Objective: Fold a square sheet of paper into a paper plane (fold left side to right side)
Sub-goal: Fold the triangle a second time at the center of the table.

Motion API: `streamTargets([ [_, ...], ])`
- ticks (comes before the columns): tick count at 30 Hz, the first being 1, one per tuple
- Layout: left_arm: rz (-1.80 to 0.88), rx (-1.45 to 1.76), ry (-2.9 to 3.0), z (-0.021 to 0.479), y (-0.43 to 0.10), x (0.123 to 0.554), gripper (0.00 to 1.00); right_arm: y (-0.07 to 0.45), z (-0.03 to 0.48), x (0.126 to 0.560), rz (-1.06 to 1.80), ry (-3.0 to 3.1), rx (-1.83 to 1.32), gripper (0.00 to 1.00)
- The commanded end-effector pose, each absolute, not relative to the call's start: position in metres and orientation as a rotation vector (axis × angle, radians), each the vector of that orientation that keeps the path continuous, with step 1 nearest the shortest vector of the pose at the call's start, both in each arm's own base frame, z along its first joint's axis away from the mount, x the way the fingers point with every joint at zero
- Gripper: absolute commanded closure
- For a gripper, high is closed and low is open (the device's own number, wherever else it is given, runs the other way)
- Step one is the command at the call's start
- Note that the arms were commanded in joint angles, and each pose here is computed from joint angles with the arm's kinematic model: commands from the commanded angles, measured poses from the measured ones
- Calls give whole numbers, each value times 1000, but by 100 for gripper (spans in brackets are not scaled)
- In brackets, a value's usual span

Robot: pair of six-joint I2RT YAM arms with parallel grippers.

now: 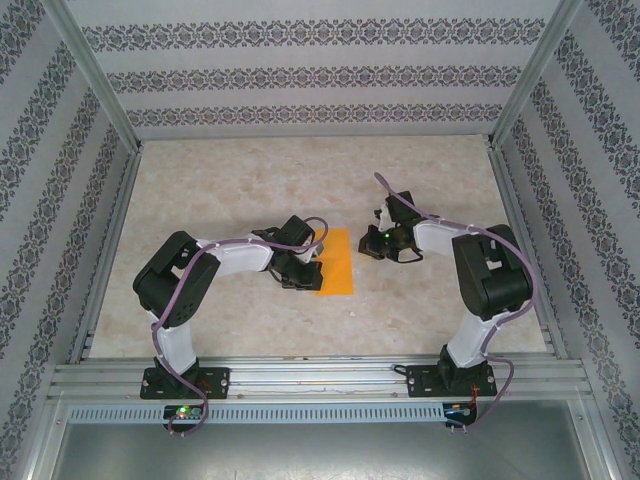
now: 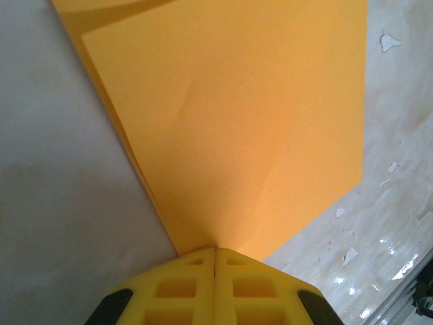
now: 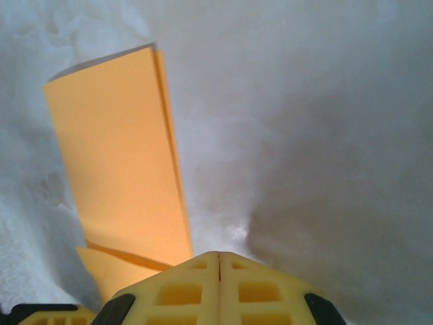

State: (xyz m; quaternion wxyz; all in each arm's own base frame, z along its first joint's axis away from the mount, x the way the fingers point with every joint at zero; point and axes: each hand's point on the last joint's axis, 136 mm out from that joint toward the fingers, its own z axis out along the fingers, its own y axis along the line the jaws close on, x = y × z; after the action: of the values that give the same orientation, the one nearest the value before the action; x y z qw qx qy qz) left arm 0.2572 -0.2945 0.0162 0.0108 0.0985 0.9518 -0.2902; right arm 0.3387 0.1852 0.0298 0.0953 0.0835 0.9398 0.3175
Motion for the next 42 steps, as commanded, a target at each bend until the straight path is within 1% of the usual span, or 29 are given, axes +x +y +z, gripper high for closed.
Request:
streamTargets([
  [1, -661, 283, 3139, -25, -262, 232, 100, 201, 41, 327, 1022, 2763, 212, 100],
  [6, -661, 285, 3138, -24, -262, 232, 100, 223, 39, 313, 1079, 2779, 158, 100],
  [13, -663, 286, 3136, -24, -264, 233, 100, 238, 30, 314, 1094, 2800, 135, 100],
  [21, -699, 294, 3114, -14, -271, 239, 100, 227, 5, 305, 983, 2901, 178, 100],
  [28, -738, 328, 3054, 16, -280, 251, 100, 213, -14, 291, 875, 2982, 228, 100],
  [36, -882, 348, 2972, 50, -302, 262, 99, 210, -20, 288, 857, 3003, 251, 100],
  [42, -967, 372, 2953, 53, -319, 268, 100, 210, -22, 288, 850, 3007, 264, 100],
])
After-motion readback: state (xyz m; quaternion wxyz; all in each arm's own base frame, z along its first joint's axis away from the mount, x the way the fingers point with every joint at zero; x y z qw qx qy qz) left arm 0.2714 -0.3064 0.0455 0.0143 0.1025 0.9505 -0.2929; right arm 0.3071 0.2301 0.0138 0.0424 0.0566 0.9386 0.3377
